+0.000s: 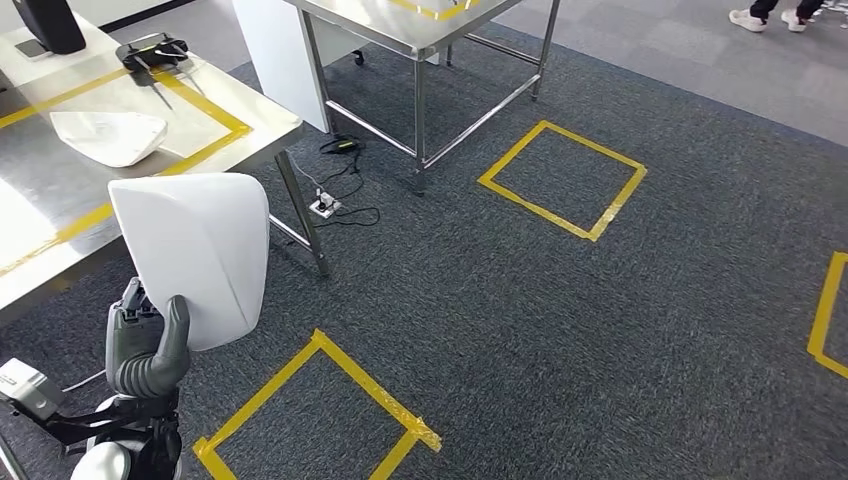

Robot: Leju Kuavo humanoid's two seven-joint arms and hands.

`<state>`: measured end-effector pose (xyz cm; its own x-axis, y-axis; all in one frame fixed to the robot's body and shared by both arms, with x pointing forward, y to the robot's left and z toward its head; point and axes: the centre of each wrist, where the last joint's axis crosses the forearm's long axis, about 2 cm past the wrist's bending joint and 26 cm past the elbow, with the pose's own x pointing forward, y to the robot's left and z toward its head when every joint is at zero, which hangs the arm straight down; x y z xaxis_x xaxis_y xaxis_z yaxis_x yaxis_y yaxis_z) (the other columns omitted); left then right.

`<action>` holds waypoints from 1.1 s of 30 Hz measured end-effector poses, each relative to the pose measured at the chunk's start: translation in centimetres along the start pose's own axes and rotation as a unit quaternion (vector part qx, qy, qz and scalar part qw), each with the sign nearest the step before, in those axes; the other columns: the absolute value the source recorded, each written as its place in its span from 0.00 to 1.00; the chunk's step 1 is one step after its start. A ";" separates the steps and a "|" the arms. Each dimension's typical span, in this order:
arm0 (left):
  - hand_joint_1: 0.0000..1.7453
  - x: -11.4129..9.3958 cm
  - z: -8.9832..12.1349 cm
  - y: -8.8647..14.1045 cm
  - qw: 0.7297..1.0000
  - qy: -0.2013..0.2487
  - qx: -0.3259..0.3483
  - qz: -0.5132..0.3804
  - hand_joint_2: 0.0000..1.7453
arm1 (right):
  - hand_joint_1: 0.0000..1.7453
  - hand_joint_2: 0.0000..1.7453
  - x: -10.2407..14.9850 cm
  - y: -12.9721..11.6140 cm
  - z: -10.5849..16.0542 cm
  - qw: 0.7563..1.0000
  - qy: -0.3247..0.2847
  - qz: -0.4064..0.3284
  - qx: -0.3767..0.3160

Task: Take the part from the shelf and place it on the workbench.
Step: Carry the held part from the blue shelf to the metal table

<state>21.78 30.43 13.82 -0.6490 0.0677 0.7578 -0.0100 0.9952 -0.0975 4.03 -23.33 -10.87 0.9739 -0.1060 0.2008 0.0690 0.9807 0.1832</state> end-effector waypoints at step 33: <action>1.00 1.9 -1.9 2.0 0.975 -0.084 0.158 -0.132 1.00 | 0.00 0.00 0.3 0.6 -0.1 1.000 0.013 -0.008 -0.005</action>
<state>22.00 32.66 16.28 -0.7078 -0.2272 0.6689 -0.4101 0.9031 -0.1272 4.34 -22.79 -10.78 0.9780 -0.1173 0.1722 0.0863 0.9804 0.1773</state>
